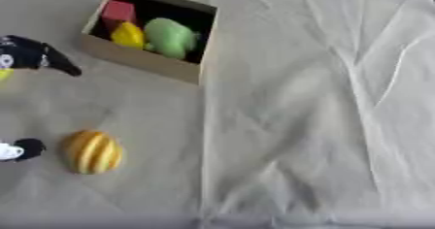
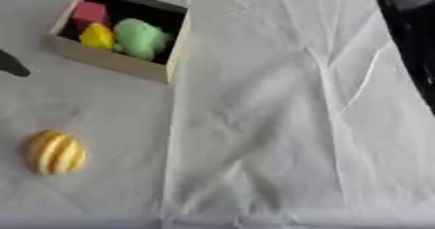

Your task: Pick up objects on the table and place them in the box.

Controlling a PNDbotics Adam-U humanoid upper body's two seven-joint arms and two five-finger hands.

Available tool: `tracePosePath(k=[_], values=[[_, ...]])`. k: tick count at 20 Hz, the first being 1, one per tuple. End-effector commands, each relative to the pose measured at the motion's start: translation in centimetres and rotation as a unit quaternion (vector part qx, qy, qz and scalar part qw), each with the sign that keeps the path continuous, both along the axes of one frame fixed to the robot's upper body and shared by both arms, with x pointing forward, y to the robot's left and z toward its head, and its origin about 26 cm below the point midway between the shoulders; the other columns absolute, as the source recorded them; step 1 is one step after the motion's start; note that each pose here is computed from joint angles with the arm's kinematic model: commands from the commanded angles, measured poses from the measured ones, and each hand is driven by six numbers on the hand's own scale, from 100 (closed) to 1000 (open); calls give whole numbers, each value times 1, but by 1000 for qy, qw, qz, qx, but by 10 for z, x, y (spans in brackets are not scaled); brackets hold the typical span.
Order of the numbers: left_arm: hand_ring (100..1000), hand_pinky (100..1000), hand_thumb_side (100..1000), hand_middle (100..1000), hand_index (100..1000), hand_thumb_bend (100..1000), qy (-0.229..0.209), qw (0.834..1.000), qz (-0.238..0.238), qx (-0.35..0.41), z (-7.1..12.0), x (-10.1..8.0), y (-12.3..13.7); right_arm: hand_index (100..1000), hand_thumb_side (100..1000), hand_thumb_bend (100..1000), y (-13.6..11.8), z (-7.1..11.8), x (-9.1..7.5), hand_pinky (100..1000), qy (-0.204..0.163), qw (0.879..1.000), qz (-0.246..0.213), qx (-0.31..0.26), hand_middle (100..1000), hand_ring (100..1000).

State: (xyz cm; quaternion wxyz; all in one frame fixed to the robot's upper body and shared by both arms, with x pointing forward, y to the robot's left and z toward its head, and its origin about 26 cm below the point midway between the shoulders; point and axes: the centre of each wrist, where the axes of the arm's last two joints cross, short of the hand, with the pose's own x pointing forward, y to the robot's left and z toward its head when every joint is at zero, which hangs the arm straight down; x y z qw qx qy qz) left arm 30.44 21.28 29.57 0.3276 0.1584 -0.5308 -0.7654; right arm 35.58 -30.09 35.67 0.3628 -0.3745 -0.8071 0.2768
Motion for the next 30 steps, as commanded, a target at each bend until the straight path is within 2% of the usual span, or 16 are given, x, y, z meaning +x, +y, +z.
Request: tracePosePath(k=[1, 5, 11, 16, 19, 20, 21, 25, 30], values=[[932, 876, 100, 836, 914, 454, 24, 999, 9, 22, 0, 6, -2, 821, 517, 100, -5, 8, -3, 795, -13, 1000, -7, 5, 695, 800], [938, 883, 100, 833, 907, 419, 70, 997, 7, 44, -9, 14, -4, 821, 527, 100, -6, 6, -2, 795, -11, 1000, -9, 8, 694, 800], [926, 888, 100, 833, 889, 366, 88, 993, -5, 73, -25, 20, -3, 820, 555, 100, -7, 3, 0, 794, -5, 1000, -9, 13, 692, 799], [901, 889, 100, 832, 884, 429, 71, 992, -12, 99, -32, 25, 1, 817, 567, 100, -8, 1, 1, 794, -4, 1000, -10, 19, 690, 797], [897, 890, 100, 830, 893, 466, 43, 992, -24, 119, -32, 26, 1, 815, 586, 100, -9, 0, 2, 794, -2, 1000, -10, 21, 686, 795], [894, 888, 100, 832, 897, 449, 33, 991, -27, 124, -31, 26, 1, 815, 548, 100, -9, -1, 2, 794, -1, 1000, -10, 22, 684, 794], [893, 885, 100, 828, 897, 475, 24, 991, -30, 129, -30, 26, 0, 815, 592, 100, -9, -2, 3, 794, 1, 1000, -10, 22, 684, 794], [891, 878, 100, 835, 908, 469, 6, 989, -40, 140, -32, 30, -1, 814, 602, 100, -10, -4, 4, 793, 4, 1000, -10, 25, 679, 791], [891, 874, 100, 836, 902, 447, 16, 990, -36, 137, -43, 43, -6, 814, 607, 100, -8, -5, 6, 794, 7, 1000, -8, 28, 677, 790]])
